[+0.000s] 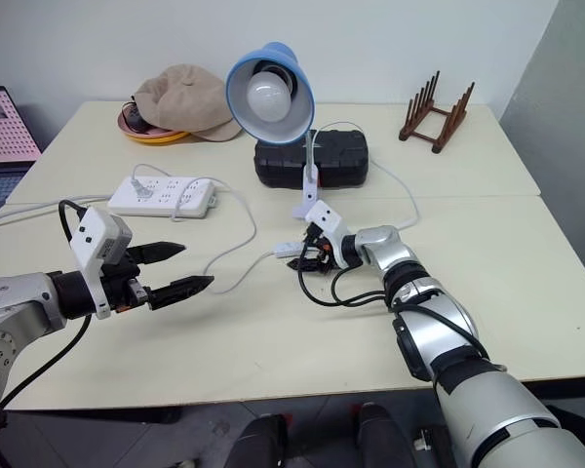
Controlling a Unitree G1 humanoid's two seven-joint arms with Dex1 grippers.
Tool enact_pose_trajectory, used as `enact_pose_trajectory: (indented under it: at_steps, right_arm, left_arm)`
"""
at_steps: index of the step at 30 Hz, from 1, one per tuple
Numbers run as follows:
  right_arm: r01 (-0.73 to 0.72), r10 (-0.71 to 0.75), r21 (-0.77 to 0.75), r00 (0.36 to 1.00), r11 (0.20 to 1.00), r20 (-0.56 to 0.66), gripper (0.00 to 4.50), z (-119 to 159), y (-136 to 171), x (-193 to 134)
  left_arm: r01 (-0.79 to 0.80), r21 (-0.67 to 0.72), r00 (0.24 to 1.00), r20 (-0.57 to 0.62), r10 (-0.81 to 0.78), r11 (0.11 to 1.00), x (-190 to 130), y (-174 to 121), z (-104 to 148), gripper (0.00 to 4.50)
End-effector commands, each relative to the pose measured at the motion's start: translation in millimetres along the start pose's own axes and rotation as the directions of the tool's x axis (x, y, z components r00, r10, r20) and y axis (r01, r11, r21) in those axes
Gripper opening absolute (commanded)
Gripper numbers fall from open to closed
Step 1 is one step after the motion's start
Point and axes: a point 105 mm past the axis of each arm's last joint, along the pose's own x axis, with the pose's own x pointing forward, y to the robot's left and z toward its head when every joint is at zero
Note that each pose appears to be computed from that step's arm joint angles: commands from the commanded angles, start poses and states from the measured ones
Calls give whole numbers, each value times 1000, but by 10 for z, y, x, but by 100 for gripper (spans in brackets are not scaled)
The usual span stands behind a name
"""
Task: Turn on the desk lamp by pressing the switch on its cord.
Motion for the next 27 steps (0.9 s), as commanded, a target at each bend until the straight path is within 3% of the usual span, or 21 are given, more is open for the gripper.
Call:
enact_pose_trajectory:
  at_steps: [1, 3, 7, 13, 15, 19, 23, 27]
  right_arm:
    - [-1, 1, -17, 1000, 1000, 27, 228, 56, -19, -32]
    - [3, -2, -19, 999, 1000, 32, 168, 61, -26, -39]
    - [4, -2, -23, 999, 1000, 48, 108, 76, -51, -85]
    - [0, 8, -69, 994, 998, 113, 108, 170, -153, -341]
    - [33, -14, -103, 982, 994, 188, 108, 324, -205, -496]
    - [158, -90, -204, 947, 966, 307, 108, 531, -164, -763]
    - [278, -156, -386, 935, 880, 319, 108, 423, 88, -942]
    - [358, -208, -407, 906, 840, 368, 108, 462, 211, -1028]
  left_arm:
    - [-4, 43, 1000, 19, 4, 999, -20, -2, 99, 450]
    - [-3, 44, 1000, 18, 3, 999, -22, 0, 96, 450]
    - [4, 37, 1000, 25, -5, 999, -9, -7, 102, 450]
    - [62, -50, 996, 63, -59, 997, 39, -130, 110, 450]
    - [126, -175, 986, 131, -104, 976, 57, -246, 149, 450]
    - [234, -386, 960, 235, -150, 892, 91, -433, 151, 450]
    - [273, -566, 943, 316, -101, 778, 278, -504, 74, 450]
    - [342, -632, 918, 384, -103, 695, 462, -584, 129, 450]
